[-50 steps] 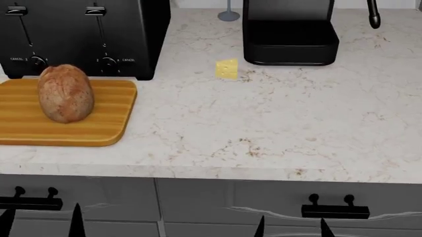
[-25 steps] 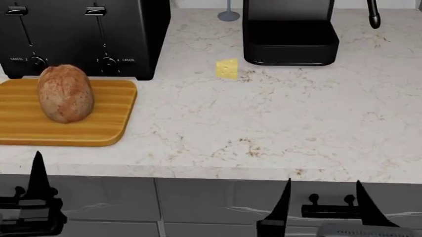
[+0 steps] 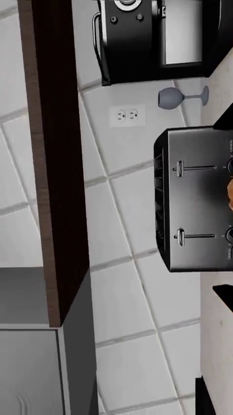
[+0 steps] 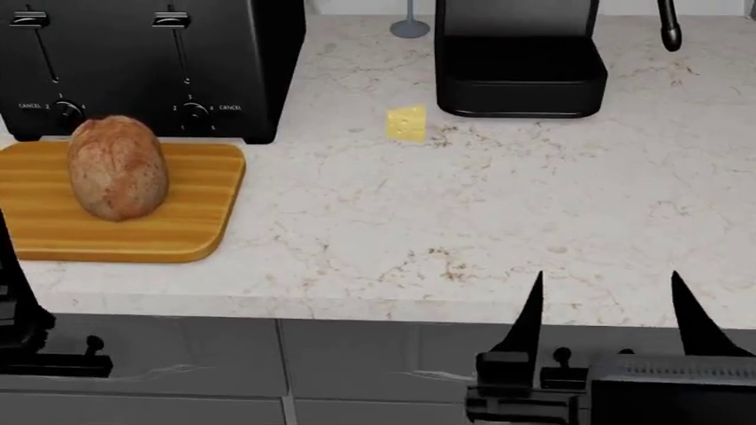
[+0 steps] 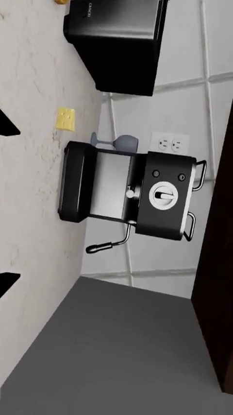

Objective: Pick up the wedge of cheese and place it on the slice of bread to prepare a simple cheese on bread dish.

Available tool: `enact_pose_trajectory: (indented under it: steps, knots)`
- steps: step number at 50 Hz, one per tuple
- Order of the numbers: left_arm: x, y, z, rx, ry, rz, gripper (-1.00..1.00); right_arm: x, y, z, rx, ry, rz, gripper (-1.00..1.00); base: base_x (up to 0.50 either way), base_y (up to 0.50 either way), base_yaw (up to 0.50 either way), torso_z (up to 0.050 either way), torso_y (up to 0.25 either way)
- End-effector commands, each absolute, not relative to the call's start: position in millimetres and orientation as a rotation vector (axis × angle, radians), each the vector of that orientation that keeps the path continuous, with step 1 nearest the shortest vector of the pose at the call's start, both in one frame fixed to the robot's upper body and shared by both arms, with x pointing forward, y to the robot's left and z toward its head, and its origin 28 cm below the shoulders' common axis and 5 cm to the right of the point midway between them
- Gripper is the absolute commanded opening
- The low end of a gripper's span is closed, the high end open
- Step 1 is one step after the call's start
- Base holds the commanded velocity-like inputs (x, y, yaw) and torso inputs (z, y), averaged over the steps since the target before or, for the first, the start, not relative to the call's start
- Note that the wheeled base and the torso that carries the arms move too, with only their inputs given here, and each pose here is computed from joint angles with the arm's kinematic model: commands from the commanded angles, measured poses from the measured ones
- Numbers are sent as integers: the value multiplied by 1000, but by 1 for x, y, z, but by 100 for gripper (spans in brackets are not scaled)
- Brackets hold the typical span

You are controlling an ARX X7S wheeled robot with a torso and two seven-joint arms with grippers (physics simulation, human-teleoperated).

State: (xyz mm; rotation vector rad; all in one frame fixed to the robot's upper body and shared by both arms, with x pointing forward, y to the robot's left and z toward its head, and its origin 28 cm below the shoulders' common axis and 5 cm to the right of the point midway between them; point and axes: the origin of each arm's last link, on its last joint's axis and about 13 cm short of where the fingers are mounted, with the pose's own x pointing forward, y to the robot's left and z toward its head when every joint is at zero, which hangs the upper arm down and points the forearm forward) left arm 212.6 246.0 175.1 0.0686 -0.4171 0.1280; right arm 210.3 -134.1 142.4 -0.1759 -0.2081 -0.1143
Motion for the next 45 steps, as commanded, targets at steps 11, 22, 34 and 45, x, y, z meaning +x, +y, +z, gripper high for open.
enact_pose_trajectory:
  steps: [11,22,34,45]
  knots:
    - [211,251,196,88,-457,149,100,217,-147,182,-228,-287,-148,100,0,0,0,0,0]
    - [213,252,198,92,-459,152,100,221,-147,193,-202,-311,-142,100,0,0,0,0,0]
    - [214,254,198,90,-458,165,100,219,-145,193,-204,-313,-137,100,0,0,0,0,0]
    - [213,255,200,87,-458,175,100,217,-146,191,-197,-307,-137,100,0,0,0,0,0]
